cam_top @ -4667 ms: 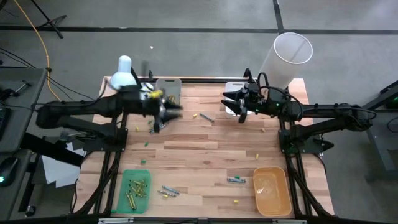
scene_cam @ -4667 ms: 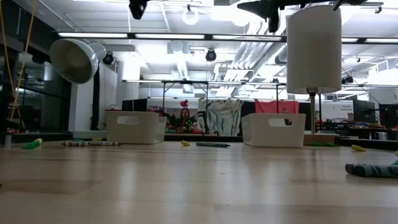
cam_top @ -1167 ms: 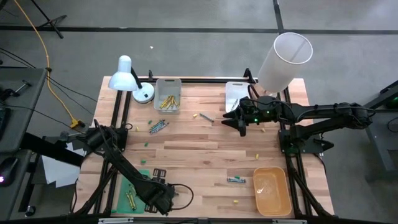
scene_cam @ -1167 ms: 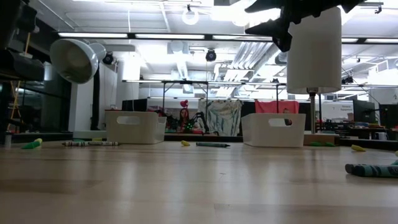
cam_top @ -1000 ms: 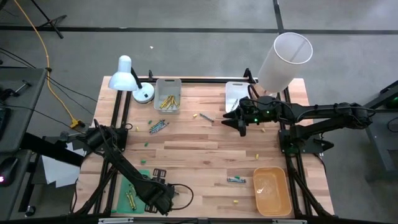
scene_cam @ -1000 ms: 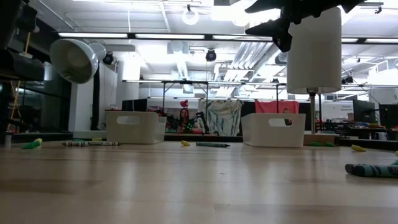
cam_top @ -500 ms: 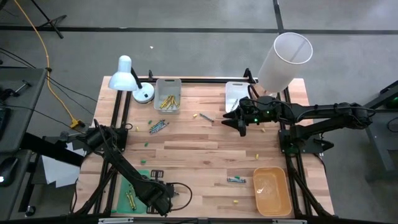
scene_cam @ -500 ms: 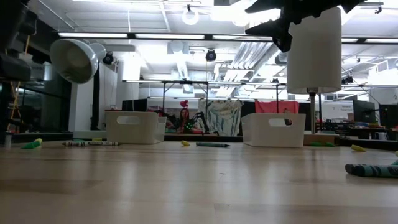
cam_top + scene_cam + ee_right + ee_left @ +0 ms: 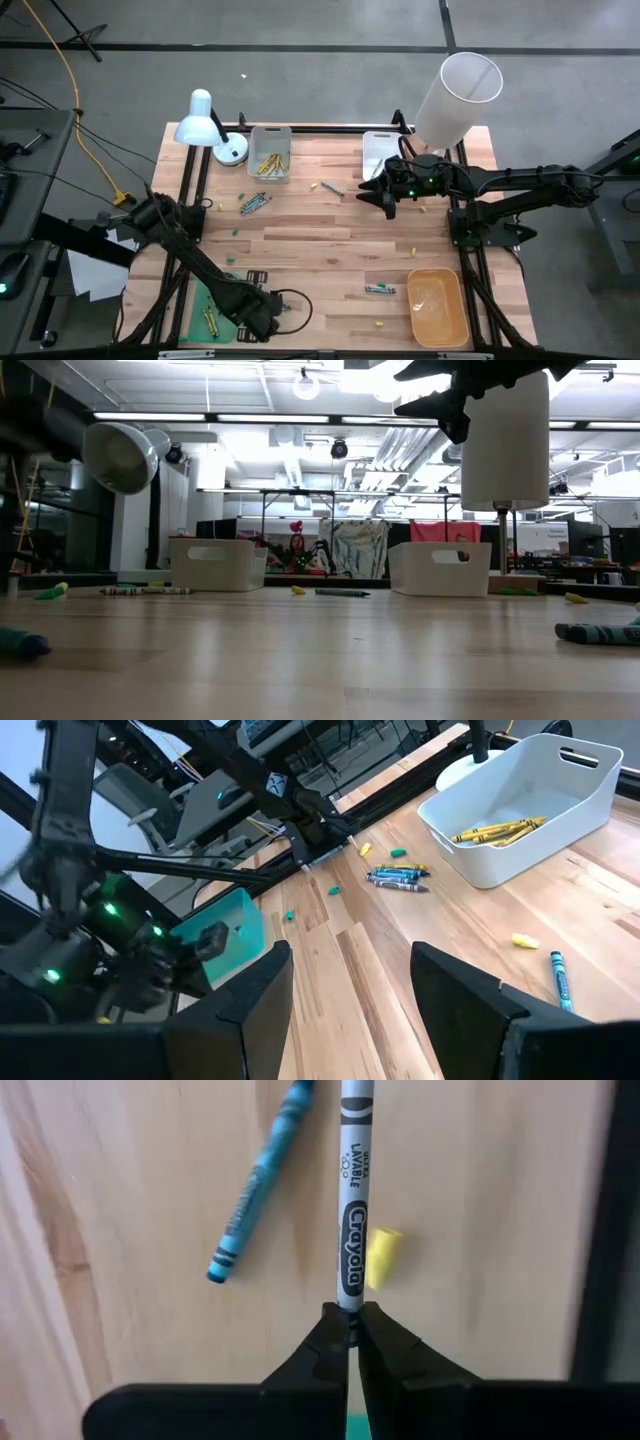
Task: Sort crayons
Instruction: Put the gray crayon into the white bin
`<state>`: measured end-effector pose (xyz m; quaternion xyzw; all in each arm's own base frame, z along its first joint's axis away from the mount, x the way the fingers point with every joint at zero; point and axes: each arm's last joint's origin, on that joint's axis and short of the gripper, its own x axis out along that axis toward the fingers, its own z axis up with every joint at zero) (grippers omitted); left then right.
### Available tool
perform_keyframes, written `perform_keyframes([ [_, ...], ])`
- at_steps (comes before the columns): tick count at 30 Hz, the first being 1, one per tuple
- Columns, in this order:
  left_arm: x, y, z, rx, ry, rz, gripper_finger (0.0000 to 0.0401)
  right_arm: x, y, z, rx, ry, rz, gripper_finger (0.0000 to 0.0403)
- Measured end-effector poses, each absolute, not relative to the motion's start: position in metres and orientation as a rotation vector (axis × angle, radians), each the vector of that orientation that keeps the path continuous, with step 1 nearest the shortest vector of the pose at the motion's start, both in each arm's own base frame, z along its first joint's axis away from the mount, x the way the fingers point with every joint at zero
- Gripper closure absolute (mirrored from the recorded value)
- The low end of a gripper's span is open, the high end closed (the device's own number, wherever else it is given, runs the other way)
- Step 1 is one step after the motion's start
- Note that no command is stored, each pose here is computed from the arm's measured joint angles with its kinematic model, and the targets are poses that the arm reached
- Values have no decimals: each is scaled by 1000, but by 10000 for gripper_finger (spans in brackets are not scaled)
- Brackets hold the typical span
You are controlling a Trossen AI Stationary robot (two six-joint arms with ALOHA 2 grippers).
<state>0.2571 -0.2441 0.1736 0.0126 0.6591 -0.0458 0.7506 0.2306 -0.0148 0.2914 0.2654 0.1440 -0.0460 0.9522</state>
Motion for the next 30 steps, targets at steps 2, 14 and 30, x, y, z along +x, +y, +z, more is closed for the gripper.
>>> perform_keyframes([
  [2, 256, -240, 189, 16, 1406, -135, 400, 231, -15, 291, 550, 292, -95, 206],
  [14, 254, -162, 292, -55, 829, 36, 401, 232, -9, 294, 609, 276, -43, 206],
  [30, 255, -50, 246, -397, 140, 82, 401, 234, 20, 308, 589, 115, -60, 206],
])
